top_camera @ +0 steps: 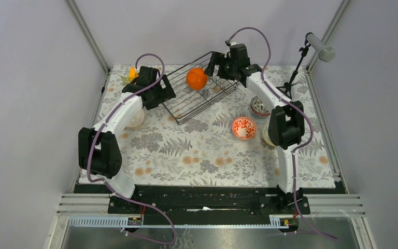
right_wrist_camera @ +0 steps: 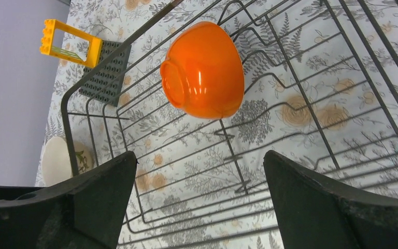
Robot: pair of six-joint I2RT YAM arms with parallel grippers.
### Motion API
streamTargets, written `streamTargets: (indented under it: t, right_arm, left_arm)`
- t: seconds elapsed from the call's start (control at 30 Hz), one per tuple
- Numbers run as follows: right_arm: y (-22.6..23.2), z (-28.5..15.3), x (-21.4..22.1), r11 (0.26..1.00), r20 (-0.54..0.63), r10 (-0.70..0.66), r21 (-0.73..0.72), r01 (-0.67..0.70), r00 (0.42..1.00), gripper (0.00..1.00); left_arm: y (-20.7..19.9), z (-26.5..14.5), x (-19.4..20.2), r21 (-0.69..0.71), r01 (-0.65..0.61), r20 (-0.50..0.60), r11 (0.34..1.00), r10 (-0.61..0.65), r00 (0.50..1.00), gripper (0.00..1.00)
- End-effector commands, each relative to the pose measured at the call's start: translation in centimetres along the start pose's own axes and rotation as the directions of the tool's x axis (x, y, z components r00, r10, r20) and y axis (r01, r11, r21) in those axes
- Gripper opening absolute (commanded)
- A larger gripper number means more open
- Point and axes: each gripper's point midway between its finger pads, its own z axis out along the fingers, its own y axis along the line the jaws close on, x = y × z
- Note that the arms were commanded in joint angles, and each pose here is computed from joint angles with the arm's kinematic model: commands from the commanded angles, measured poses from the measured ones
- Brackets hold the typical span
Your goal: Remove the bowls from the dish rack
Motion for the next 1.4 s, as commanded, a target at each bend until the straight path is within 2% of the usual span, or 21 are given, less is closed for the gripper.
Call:
streamTargets:
  t: [0.0,0.2,0.37,0.43,0.57,0.67,0.87,1.37]
  right_arm:
    - [2.3,1.3,-2.2,0.995,0.052,-0.027,-0.094,0.032,0.998,1.0]
    - [1.9,4.2,-1.6,0.992,0.045,-0.061,-0.104,0.065,0.997,1.0]
    - [2.7,6.0,-0.3,0.986,0.043,-0.138,-0.092,0.141,0.99,1.0]
    - [3.2,6.6,0.1,0.984,0.043,-0.151,-0.089,0.154,0.988,1.0]
    - [3.4,6.9,0.6,0.985,0.042,-0.153,-0.069,0.156,0.987,1.0]
    - [3.2,6.5,0.7,0.986,0.038,-0.155,-0.056,0.157,0.987,1.0]
    - [3.1,5.3,0.5,0.978,0.034,-0.203,-0.033,0.204,0.979,1.0]
    - [1.6,1.7,3.1,0.984,-0.06,-0.175,0.031,0.177,0.983,1.0]
  left_arm:
    - [2.1,2.3,-1.6,-0.087,0.054,0.032,0.995,-0.052,0.998,0.99]
    - [3.1,3.6,-0.9,-0.128,0.09,0.019,0.988,-0.088,0.996,0.92]
    - [3.4,4.1,0.4,-0.113,0.062,-0.026,0.992,-0.065,0.998,0.69]
    - [3.3,4.1,0.8,-0.099,0.047,-0.039,0.994,-0.051,0.998,0.56]
    - [2.9,4.2,2.2,-0.05,0.022,-0.083,0.999,-0.026,0.996,0.22]
    - [3.1,4.0,3.1,-0.037,0.008,-0.105,0.999,-0.012,0.994,0.01]
    - [3.4,2.9,4.5,-0.021,-0.009,-0.136,1.0,0.006,0.991,0.0]
    - [3.1,1.0,5.9,-0.042,-0.006,-0.123,0.999,0.001,0.992,0.0]
